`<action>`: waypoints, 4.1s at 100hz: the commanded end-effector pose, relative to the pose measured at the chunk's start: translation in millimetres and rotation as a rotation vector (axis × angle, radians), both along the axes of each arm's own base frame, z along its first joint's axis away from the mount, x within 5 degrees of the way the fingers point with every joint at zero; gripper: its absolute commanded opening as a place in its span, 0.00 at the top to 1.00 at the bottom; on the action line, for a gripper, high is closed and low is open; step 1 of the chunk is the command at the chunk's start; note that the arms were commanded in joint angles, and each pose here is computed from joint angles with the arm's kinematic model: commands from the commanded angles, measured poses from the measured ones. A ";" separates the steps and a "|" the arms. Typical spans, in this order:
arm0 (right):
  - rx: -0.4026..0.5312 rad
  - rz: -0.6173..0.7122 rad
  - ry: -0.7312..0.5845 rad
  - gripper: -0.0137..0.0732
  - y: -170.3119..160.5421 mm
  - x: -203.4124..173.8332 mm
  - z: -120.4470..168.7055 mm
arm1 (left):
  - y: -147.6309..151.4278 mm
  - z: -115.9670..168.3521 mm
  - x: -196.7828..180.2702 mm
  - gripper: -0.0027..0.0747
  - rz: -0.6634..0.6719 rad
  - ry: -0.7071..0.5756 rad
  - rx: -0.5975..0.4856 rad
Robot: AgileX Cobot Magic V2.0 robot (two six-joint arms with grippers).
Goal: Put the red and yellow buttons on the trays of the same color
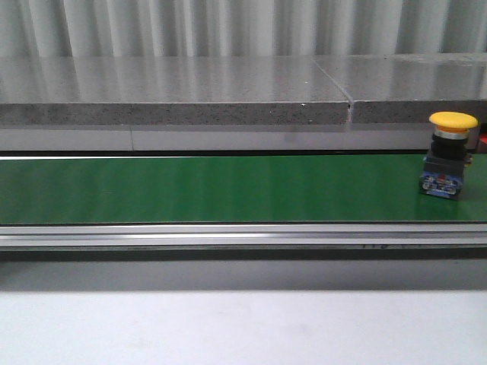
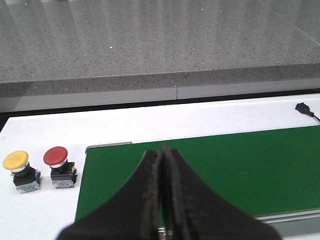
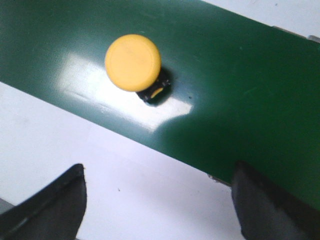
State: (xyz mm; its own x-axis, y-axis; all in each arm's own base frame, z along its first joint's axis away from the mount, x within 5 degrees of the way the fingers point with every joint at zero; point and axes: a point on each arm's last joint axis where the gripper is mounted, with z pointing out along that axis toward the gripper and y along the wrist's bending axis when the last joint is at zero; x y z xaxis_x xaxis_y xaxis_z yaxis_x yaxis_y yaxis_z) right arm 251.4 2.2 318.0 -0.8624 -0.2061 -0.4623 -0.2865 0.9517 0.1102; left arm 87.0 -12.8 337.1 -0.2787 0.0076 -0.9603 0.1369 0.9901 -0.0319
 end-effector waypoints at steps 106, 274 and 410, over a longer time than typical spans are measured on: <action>0.087 -0.070 -0.036 0.67 1.1 56.1 -37.7 | 0.2 14.3 1.0 0.99 0.009 -0.088 -0.026; -0.151 -0.909 -0.058 0.68 -101.6 -77.6 -66.5 | 0.2 14.3 1.0 0.99 0.009 -0.088 -0.026; -0.097 -1.002 -0.011 0.61 -125.7 -57.8 -107.4 | 0.2 14.3 1.0 0.99 0.009 -0.088 -0.026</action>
State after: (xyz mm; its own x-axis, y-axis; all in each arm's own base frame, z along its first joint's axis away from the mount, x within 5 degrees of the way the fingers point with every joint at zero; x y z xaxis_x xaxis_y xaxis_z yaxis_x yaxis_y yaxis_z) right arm 189.0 -119.1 198.5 -0.6839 0.5966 -0.4200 0.6534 0.7569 0.0114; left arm 87.0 -12.9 337.1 -0.2794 0.0063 -0.9602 0.1375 0.9899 -0.0335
